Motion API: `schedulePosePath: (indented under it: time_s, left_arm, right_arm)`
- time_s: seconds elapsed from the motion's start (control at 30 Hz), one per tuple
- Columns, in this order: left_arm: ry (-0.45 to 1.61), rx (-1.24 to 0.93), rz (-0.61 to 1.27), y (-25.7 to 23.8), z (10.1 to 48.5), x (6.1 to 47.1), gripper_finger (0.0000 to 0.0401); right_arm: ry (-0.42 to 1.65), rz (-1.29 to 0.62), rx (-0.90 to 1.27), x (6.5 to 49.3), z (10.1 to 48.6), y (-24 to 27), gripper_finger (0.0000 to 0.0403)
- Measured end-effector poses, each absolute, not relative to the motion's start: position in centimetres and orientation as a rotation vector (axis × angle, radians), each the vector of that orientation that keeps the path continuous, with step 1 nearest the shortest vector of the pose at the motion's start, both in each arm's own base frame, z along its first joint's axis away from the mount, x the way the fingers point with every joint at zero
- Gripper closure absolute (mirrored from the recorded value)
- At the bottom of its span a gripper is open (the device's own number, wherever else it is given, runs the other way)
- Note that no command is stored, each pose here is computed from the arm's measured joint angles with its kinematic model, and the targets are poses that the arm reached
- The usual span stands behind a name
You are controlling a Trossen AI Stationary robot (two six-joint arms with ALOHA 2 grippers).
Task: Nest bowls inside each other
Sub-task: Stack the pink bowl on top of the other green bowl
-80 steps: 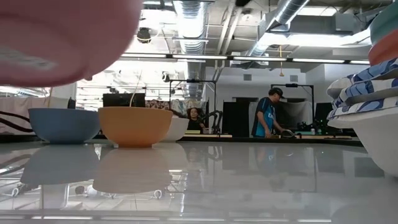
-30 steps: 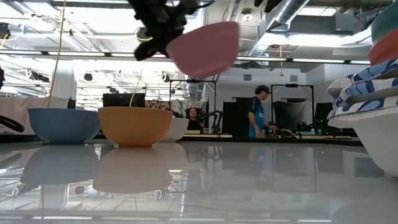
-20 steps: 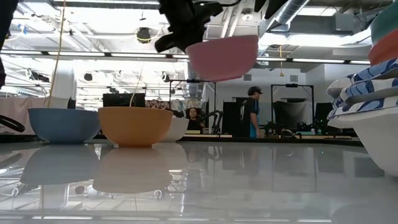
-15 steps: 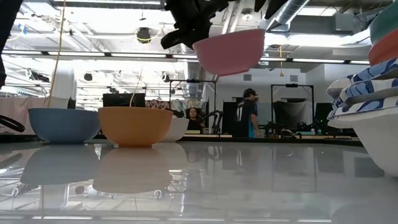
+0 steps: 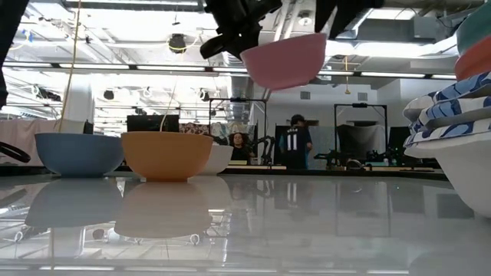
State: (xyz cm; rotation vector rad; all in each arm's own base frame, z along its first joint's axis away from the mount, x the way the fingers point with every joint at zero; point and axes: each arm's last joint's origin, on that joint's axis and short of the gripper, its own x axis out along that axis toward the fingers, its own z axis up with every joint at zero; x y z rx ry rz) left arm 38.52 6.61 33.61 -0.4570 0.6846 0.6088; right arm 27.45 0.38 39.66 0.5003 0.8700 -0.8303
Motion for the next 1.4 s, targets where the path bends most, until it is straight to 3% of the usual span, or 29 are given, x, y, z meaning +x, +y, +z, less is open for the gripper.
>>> schedulePosePath:
  time_s: [0.77, 0.93, 1.27, 1.4]
  left_arm:
    - [0.66, -0.39, 0.512, 5.5, 34.0, 39.1, 0.0401]
    - [0.664, -0.352, 0.495, 5.4, 34.0, 39.2, 0.0401]
    - [0.661, -0.333, 0.482, 5.4, 34.1, 39.2, 0.0401]
    - [0.67, -0.34, 0.444, 5.3, 34.1, 39.2, 0.04]
  right_arm:
    - [0.926, -0.843, 0.495, 27.8, 37.9, -0.1, 0.021]
    - [0.949, -0.804, 0.509, 27.9, 37.9, -0.1, 0.0251]
    - [0.954, -0.809, 0.508, 27.8, 37.8, -0.1, 0.0386]
    - [0.954, -0.803, 0.514, 27.8, 37.8, -0.1, 0.0389]
